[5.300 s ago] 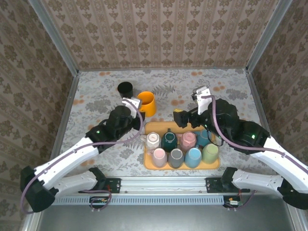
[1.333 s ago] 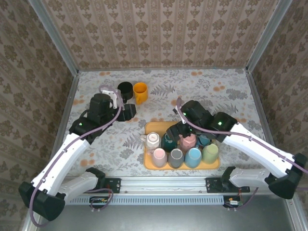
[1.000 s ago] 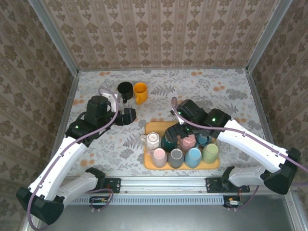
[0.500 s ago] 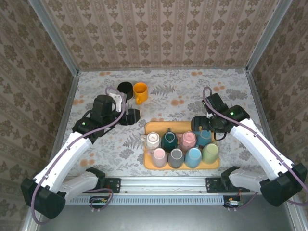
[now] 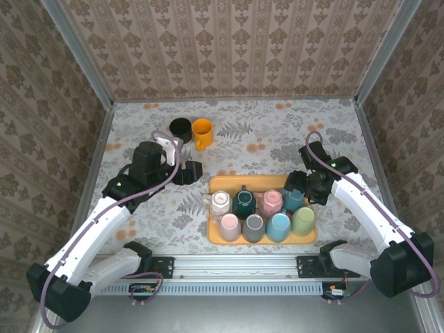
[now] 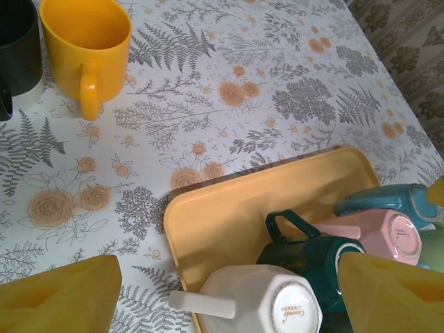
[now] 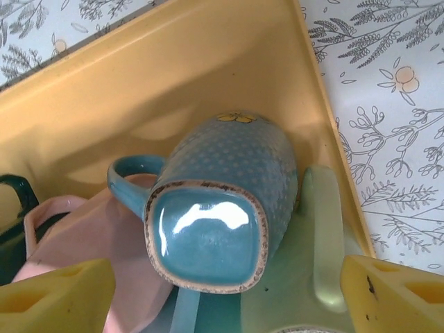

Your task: Turn the mug right side up

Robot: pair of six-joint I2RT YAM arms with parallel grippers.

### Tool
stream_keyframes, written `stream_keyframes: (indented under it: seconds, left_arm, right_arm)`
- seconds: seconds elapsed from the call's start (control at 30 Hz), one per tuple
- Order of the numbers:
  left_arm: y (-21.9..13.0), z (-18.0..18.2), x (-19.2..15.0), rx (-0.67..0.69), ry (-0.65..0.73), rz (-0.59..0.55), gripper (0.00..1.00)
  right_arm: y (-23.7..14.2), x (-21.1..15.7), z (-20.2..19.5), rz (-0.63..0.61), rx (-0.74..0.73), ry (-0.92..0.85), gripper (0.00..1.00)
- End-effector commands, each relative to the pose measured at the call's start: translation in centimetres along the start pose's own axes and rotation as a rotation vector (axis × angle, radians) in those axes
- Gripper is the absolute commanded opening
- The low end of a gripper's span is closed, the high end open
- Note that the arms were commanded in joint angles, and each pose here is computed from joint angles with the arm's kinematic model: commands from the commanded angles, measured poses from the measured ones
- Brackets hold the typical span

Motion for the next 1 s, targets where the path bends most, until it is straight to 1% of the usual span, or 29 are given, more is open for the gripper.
stream_keyframes:
  seconds: [0.0, 0.43, 0.6, 0.73, 0.87, 0.97]
  left_arm:
    - [0.0, 0.0, -0.1, 0.009, 0.032, -0.016, 0.83]
    - [0.4, 0.1, -0.1, 0.02, 0.033, -0.003, 0.83]
    - [0.4, 0.1, -0.2, 0.023, 0.033, -0.002, 0.83]
    - [0.4, 0.2, -0.2, 0.029, 0.037, 0.0, 0.83]
    - [0.4, 0.2, -0.2, 0.031, 0.038, -0.003, 0.83]
    - [0.5, 0.2, -0.3, 0.032, 0.037, 0.003, 0.83]
  right_arm:
    - [0.6, 0.2, 0.1, 0.009, 0.02, 0.047, 0.83]
    - [2.3, 0.0, 0.1, 0.054, 0.022, 0.008, 0.83]
    - [3.1, 0.0, 0.0, 0.049, 0.014, -0.001, 0.82]
    - [3.6, 0.1, -0.1, 0.053, 0.019, 0.002, 0.71]
    - [3.3, 0.2, -0.2, 0.036, 0.039, 0.003, 0.57]
    - [2.6, 0.5, -0.2, 0.017, 0.048, 0.0, 0.55]
Point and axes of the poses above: each hand's point on the last joint's axis, 136 mm out from that joint toward the fingers, its own y axis out along the fingers, its own z axis along the line the jaws close on, x = y × z, the point moved 10 cm from there along -y, back along the fingers, and after that the axes turned 4 degrees about -y, right-handed, at the moved point
